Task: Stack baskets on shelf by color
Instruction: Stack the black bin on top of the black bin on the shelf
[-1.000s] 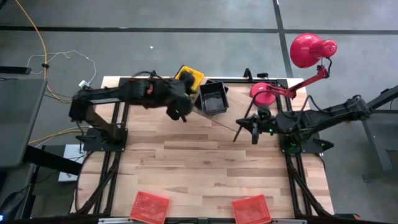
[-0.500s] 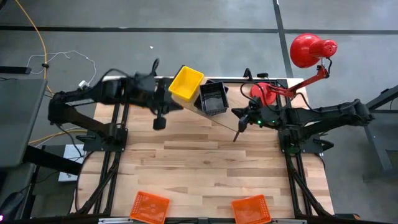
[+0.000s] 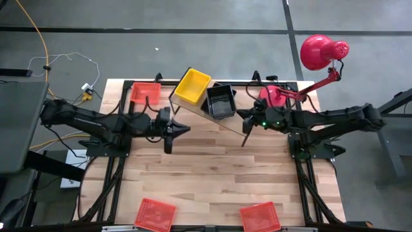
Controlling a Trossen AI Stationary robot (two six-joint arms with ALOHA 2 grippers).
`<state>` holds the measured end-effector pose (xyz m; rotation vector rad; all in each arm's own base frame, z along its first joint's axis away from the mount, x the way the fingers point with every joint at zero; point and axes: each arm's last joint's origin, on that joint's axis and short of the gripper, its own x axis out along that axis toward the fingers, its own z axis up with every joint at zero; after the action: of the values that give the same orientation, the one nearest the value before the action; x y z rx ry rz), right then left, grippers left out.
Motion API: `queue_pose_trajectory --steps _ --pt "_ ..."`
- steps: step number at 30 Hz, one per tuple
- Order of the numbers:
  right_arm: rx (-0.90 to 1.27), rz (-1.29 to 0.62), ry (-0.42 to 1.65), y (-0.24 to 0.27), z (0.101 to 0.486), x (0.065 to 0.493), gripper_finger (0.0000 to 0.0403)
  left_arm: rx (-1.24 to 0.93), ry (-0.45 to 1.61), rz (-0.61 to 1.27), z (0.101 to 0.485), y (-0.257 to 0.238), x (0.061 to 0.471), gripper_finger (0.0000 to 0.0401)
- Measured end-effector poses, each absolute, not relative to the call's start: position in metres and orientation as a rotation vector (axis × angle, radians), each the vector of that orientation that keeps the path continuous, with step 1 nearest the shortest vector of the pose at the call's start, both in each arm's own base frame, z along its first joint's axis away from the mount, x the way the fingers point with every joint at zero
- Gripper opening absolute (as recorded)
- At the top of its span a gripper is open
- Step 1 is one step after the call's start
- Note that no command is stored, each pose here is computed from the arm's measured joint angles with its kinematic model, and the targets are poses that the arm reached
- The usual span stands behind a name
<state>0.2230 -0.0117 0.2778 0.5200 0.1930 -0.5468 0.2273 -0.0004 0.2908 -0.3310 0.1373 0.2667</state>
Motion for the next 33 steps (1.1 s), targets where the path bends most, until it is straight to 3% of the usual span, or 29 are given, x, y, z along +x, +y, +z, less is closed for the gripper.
queue_pose_trajectory --steps 19,33 --pt "0.589 -0.489 0.169 -0.006 0.263 0.261 0.0 -0.317 0.158 0.296 0.287 0.0 0.228 0.0" --pt "0.413 -0.435 0.37 -0.003 0.307 0.289 0.0 -0.33 0.181 0.198 0.286 -0.003 0.228 0.0"
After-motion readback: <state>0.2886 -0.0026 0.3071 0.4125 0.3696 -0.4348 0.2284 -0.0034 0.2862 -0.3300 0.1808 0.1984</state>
